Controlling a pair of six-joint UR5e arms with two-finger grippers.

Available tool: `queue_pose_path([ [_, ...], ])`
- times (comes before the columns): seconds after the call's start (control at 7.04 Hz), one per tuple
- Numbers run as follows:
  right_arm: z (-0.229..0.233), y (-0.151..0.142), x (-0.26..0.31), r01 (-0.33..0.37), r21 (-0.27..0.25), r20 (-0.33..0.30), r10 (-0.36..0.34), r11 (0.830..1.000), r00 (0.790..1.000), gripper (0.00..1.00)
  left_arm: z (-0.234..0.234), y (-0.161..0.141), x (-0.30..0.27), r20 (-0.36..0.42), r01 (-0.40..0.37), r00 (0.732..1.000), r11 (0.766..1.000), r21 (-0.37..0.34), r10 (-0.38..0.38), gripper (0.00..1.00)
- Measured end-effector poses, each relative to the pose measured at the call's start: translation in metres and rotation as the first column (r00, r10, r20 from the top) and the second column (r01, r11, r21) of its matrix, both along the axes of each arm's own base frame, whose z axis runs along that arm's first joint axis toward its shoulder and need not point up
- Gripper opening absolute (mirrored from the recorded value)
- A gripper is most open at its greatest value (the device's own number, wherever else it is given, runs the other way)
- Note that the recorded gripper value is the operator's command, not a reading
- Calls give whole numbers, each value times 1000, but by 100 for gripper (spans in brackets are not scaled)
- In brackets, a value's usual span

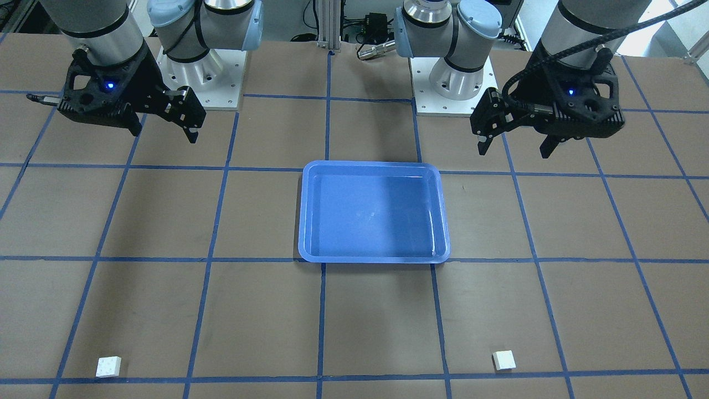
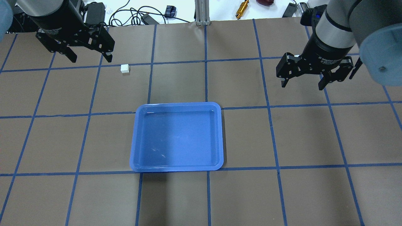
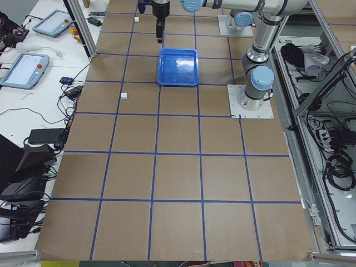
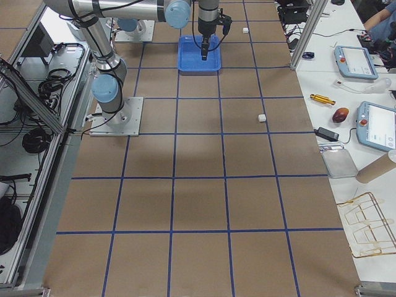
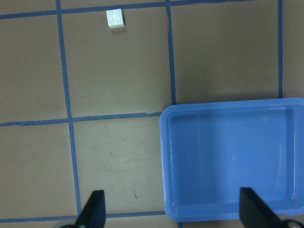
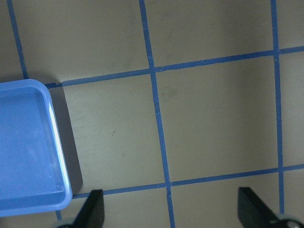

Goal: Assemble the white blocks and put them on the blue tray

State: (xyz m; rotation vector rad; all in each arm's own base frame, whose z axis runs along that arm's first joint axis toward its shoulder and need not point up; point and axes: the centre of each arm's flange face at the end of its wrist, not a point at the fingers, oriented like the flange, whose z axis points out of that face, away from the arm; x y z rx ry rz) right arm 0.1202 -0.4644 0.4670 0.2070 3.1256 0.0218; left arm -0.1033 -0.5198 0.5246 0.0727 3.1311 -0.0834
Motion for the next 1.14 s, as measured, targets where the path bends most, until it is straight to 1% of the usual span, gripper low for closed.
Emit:
queue_pose_path([
  [0.43, 1, 0, 0, -8, -2, 0, 8, 1000, 1000, 100, -1, 0, 2, 5, -3, 1000, 1000, 13, 3, 100],
  [0.71, 0, 0, 0, -11, 3, -1, 11, 1000, 1000, 100, 8, 1, 4, 12, -5, 1000, 1000, 12, 5, 100],
  [0.85, -1, 0, 0, -12, 5, -2, 12, 1000, 1000, 100, 5, -10, 5, 11, -5, 1000, 1000, 17, 5, 100],
  [0.99, -1, 0, 0, -12, 5, -2, 12, 1000, 1000, 100, -15, -34, 7, 6, -2, 1000, 1000, 31, 2, 100],
  [1.14, -1, 0, 0, -10, 4, -3, 10, 1000, 1000, 100, -47, -66, 10, 4, 7, 1000, 999, 33, -7, 100],
])
